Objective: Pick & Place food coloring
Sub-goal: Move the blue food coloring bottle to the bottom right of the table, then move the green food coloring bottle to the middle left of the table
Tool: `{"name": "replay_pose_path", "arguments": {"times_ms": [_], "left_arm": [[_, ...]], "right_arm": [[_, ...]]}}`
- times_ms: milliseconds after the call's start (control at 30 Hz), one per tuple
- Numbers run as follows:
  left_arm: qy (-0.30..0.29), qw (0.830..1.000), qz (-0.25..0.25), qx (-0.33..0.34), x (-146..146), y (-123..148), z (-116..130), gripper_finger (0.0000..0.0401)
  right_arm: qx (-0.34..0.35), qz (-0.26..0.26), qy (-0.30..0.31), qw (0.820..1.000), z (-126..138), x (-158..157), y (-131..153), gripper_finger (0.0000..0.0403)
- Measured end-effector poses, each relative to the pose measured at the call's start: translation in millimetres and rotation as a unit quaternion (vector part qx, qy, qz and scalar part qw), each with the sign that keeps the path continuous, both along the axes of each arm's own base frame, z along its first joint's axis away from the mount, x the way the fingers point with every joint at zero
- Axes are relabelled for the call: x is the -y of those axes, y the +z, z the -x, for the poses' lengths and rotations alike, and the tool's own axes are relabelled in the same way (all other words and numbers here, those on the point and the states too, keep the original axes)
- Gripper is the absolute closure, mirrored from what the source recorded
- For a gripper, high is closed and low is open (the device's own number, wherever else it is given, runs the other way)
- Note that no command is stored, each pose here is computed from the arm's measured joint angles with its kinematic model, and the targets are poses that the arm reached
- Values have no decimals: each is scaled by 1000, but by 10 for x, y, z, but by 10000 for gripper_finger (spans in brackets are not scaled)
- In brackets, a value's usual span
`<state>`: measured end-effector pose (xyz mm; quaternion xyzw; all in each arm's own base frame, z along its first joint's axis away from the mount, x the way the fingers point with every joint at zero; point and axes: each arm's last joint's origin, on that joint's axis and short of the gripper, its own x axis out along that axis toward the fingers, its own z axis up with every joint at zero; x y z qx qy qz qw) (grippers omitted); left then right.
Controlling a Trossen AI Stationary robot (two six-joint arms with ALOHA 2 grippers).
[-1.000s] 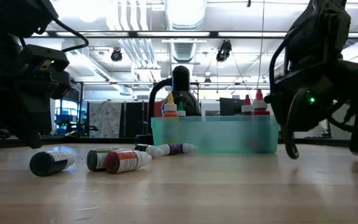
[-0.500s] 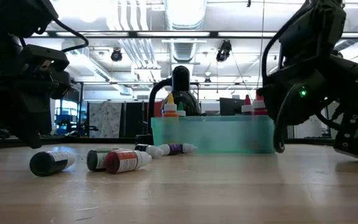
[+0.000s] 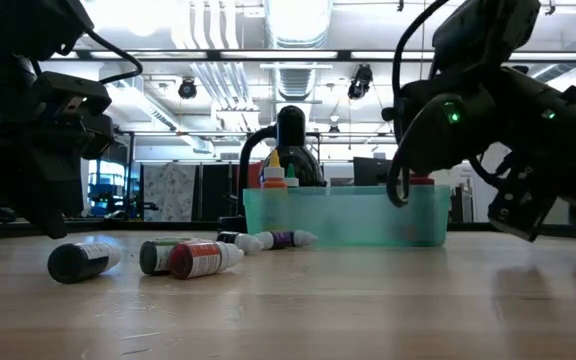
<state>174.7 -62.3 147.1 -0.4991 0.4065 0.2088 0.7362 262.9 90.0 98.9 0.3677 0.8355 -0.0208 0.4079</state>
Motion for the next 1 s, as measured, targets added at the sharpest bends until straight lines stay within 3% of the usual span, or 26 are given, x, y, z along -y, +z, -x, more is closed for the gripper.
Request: {"name": "replay_pose_path", "arguments": {"times_ms": [533, 1000], "left_arm": [[0, 1000, 0, 0, 0, 0, 0, 268], [0, 1000, 0, 0, 0, 0, 0, 268]], "right_arm": [[-28, 31, -18, 999, 55, 20, -31, 244], [46, 79, 39, 995, -120, 4, 90, 175]]}}
